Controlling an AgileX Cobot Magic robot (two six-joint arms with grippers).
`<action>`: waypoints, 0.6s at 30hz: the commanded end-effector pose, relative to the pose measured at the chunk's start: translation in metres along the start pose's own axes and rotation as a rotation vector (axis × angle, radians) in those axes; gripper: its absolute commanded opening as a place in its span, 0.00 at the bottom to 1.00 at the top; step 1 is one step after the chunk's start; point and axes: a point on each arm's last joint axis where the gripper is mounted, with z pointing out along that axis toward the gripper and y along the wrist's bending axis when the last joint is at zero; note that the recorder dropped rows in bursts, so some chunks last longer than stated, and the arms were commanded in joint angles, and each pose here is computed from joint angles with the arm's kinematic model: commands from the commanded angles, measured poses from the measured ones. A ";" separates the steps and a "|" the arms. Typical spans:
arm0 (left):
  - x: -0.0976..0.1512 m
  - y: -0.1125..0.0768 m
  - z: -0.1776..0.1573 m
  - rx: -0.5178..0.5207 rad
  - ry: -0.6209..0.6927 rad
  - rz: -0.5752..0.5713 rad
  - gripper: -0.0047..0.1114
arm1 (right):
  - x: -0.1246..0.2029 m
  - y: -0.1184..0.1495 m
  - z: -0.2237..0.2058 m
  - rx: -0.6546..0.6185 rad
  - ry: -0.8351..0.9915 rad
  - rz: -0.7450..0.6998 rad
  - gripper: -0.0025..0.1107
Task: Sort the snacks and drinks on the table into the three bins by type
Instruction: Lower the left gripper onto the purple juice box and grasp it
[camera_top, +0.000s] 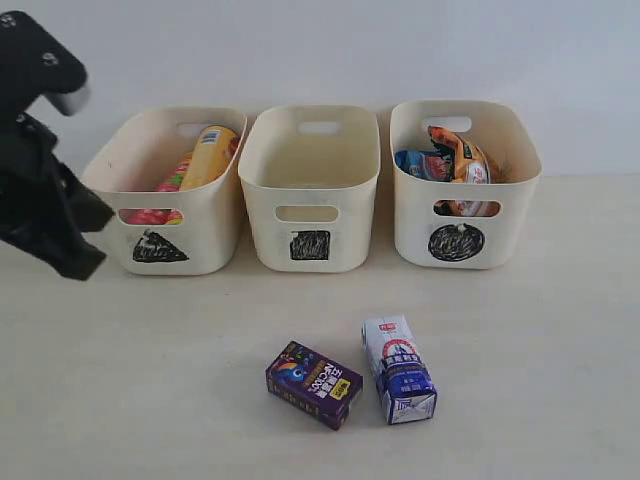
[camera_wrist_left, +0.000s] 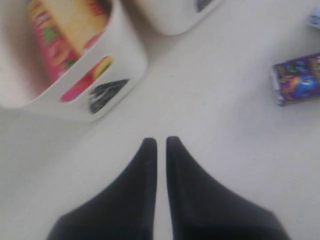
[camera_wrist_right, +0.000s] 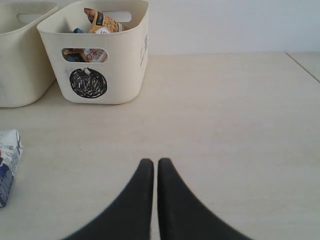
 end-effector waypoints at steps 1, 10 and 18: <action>-0.012 -0.026 0.006 0.165 -0.001 0.132 0.07 | 0.001 0.000 0.000 0.002 -0.008 -0.001 0.02; -0.043 -0.057 0.053 0.334 0.133 0.357 0.08 | 0.001 0.000 0.000 0.002 -0.008 -0.001 0.02; -0.060 -0.078 0.112 0.479 0.241 0.562 0.55 | 0.001 0.000 0.000 0.002 -0.008 -0.001 0.02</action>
